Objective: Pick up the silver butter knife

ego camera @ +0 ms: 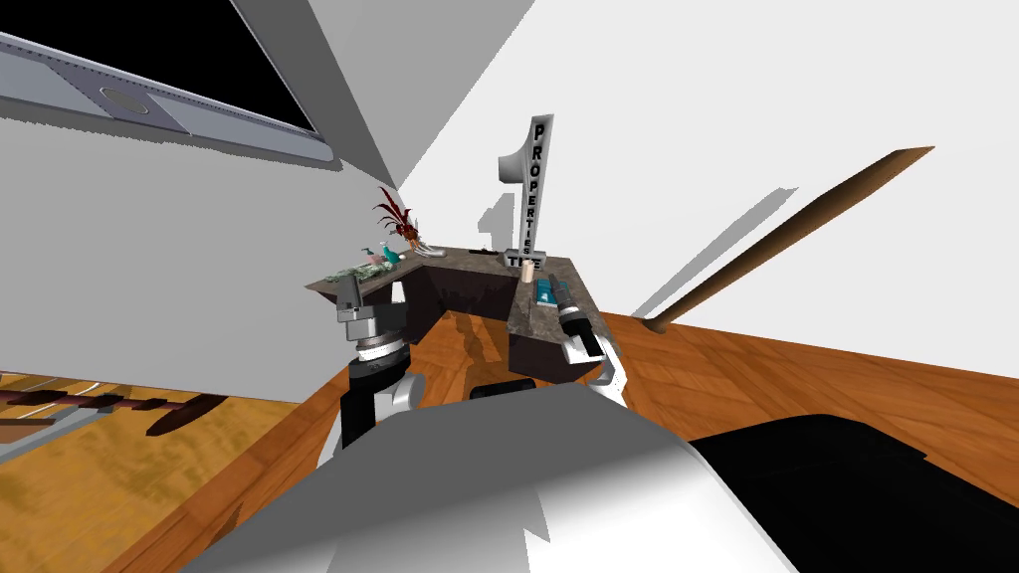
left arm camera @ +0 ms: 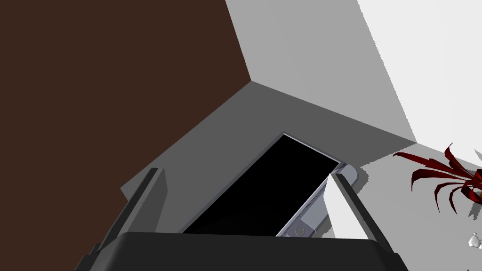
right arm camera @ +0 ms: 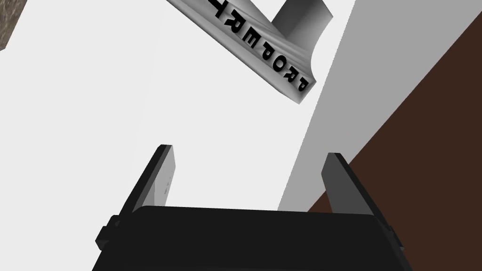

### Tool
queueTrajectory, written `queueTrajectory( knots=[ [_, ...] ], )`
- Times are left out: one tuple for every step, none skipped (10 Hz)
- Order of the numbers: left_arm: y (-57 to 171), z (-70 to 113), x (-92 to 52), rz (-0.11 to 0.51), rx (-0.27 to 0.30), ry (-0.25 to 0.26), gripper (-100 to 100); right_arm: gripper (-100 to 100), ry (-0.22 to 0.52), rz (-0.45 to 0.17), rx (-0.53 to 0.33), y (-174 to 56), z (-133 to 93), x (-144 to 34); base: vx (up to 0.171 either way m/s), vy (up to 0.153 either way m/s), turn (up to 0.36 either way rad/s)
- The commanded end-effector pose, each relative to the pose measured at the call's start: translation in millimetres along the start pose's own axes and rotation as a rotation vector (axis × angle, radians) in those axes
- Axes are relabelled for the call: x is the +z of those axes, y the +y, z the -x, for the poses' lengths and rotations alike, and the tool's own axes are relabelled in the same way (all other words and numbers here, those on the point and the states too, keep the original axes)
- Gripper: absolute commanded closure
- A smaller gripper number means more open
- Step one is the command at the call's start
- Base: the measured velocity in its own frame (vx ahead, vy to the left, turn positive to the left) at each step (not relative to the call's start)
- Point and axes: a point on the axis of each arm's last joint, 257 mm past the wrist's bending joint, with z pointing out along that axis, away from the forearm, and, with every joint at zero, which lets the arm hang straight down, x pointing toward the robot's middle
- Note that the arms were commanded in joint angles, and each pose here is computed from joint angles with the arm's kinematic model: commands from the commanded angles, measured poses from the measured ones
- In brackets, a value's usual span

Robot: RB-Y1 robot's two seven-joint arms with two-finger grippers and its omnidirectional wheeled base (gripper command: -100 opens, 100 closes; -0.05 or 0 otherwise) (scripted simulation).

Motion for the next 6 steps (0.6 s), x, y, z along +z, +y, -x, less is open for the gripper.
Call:
queueTrajectory(
  knots=[
    [0.0,0.0,0.0,0.0,0.0,0.0,0,-100,0.014,-0.025,-0.02,-5.7,-4.7,2.1,0.01,0.013,-0.008],
    [0.0,0.0,0.0,0.0,0.0,0.0,0,-100,0.036,-0.056,-0.057,-14.7,-12.0,5.9,0.011,0.015,-0.018],
    [0.0,0.0,0.0,0.0,0.0,0.0,0,-100,0.039,-0.063,-0.057,-16.6,-12.8,5.8,0.01,0.015,-0.006],
    [0.0,0.0,0.0,0.0,0.0,0.0,0,-100,0.063,-0.096,-0.095,-26.5,-20.6,9.3,0.01,0.017,-0.02],
    [0.0,0.0,0.0,0.0,0.0,0.0,0,-100,0.066,-0.102,-0.095,-28.0,-21.2,9.1,0.009,0.014,-0.008],
    [0.0,0.0,0.0,0.0,0.0,0.0,0,-100,0.09,-0.132,-0.132,-37.4,-28.8,12.3,0.013,0.016,-0.013]
  ],
)
